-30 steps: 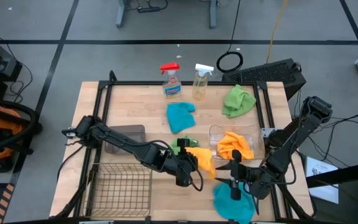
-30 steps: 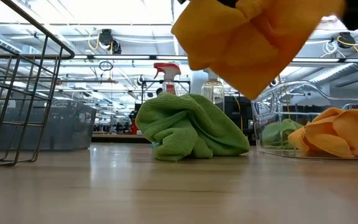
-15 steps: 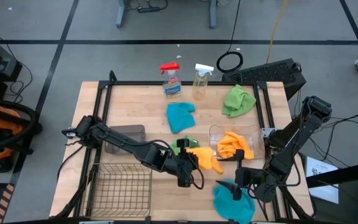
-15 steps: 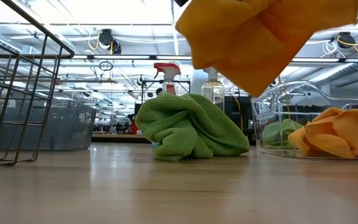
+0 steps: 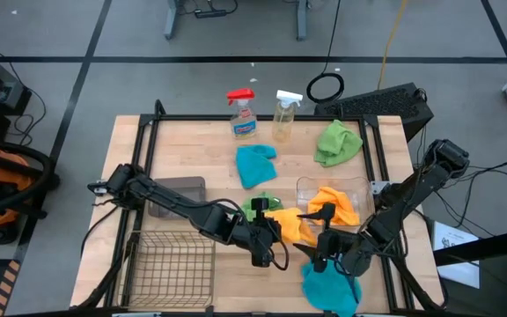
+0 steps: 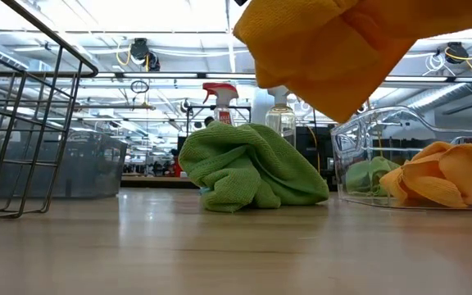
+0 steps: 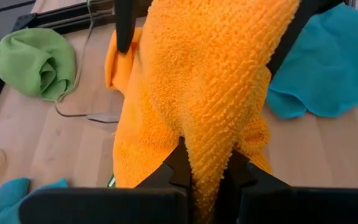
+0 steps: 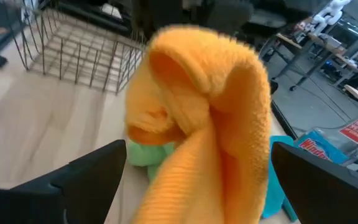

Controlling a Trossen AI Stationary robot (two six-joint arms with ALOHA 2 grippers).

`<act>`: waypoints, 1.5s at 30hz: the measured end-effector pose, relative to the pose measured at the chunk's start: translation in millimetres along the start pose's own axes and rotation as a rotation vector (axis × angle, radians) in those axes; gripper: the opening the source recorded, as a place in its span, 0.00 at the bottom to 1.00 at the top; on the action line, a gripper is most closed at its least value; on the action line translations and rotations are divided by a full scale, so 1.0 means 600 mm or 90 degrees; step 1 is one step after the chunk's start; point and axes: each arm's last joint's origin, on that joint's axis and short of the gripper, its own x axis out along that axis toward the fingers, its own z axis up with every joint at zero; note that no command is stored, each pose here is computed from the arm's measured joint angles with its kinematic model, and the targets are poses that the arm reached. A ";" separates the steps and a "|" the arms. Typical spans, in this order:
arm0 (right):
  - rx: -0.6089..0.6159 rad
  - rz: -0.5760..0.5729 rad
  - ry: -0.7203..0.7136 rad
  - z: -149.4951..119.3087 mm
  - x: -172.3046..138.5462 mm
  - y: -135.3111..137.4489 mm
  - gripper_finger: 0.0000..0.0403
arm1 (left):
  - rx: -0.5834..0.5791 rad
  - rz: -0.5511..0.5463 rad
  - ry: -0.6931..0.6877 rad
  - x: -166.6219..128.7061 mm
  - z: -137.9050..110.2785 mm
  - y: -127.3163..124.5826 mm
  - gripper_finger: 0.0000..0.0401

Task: Sort microfiber towel by color & place in baskets
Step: Put the orange microfiber towel into the transparent bin

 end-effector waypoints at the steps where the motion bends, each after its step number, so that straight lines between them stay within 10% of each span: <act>1: -0.003 0.006 0.006 -0.002 0.005 0.001 0.97 | 0.000 -0.001 0.000 0.000 0.000 -0.001 0.10; 16: -0.039 0.043 -0.011 0.002 0.049 0.008 0.91 | 0.014 -0.007 -0.005 -0.003 0.001 -0.007 0.10; 32: -0.032 0.031 -0.006 0.001 0.055 0.003 0.08 | 0.011 0.032 -0.016 -0.003 0.003 -0.003 0.10; 45: -0.077 -0.025 0.027 -0.004 0.043 -0.016 0.01 | -0.063 0.176 -0.008 -0.065 0.004 0.032 0.52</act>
